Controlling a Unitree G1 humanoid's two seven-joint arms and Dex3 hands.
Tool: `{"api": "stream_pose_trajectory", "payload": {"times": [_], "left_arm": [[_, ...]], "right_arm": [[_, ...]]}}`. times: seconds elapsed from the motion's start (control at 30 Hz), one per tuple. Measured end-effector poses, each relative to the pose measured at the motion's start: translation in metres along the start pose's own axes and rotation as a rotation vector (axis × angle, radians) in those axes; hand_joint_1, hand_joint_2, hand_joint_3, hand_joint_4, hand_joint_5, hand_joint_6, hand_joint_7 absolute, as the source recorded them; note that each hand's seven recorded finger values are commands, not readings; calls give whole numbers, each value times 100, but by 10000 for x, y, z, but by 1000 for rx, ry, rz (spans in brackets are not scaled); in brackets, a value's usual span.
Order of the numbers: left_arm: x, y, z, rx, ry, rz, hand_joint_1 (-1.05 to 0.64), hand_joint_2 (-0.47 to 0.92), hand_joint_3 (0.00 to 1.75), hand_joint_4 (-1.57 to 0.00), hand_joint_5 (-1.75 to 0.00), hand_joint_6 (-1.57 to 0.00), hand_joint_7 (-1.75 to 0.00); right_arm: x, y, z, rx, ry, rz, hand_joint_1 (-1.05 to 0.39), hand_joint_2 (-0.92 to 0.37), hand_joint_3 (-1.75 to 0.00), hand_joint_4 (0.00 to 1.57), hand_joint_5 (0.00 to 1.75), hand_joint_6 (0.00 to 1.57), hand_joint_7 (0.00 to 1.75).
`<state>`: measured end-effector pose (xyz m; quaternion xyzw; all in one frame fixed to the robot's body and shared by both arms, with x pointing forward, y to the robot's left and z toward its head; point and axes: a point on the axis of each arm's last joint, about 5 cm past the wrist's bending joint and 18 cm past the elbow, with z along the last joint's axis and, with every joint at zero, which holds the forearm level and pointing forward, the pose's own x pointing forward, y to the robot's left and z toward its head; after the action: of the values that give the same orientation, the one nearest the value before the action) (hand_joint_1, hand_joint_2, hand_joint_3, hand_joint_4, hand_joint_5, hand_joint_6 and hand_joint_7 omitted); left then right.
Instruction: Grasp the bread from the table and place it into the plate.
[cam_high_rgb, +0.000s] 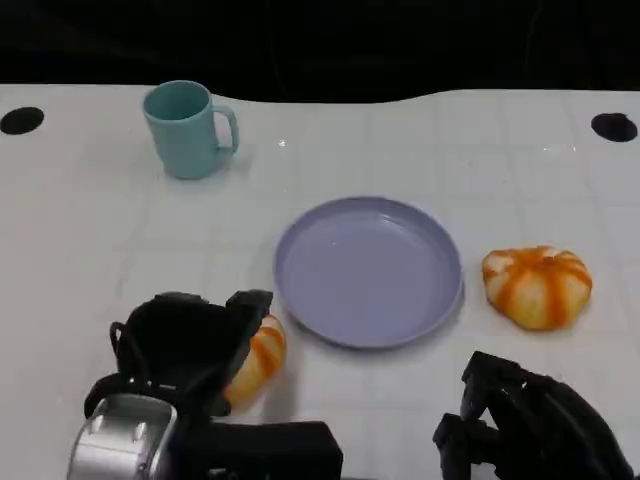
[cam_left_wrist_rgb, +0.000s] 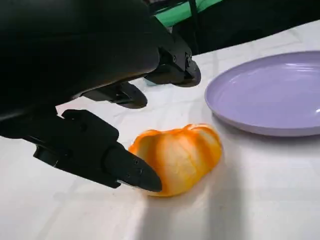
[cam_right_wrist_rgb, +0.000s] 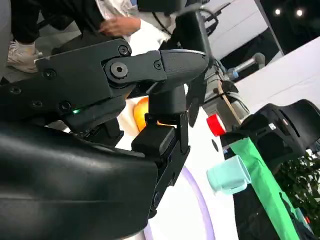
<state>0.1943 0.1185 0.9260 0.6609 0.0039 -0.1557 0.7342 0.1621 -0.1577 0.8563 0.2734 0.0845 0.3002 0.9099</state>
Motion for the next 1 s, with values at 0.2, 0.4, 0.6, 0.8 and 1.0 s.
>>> {"api": "stream_pose_trajectory", "payload": {"times": [0.2, 0.4, 0.6, 0.8, 1.0], "left_arm": [[117, -138, -10, -26, 22, -34, -30, 74, 0, -46, -6, -31, 0], [239, -263, -37, -38, 39, -36, -36, 73, 0, -46, -5, -30, 0], [347, -319, -52, -43, 46, -14, -39, 75, 1, -46, -4, -31, -1], [456, -360, -67, -49, 41, -20, -38, 87, 1, -79, -82, -72, -3], [568, -408, -125, 12, -20, 27, -36, 92, 23, -83, -136, -111, -6]], "right_arm": [[-4, -2, 0, -1, 1, 2, -73, -92, -23, 91, 158, 80, 138], [-7, -2, -1, -1, 2, 2, -73, -92, -22, 90, 159, 80, 139], [-7, 0, -2, 0, 2, 1, -73, -92, -23, 90, 159, 79, 139], [-10, 2, -4, -2, 4, 1, -73, -92, -23, 90, 160, 78, 140], [-12, 6, 0, -3, 1, 1, -73, -92, -23, 89, 160, 78, 139]]}}
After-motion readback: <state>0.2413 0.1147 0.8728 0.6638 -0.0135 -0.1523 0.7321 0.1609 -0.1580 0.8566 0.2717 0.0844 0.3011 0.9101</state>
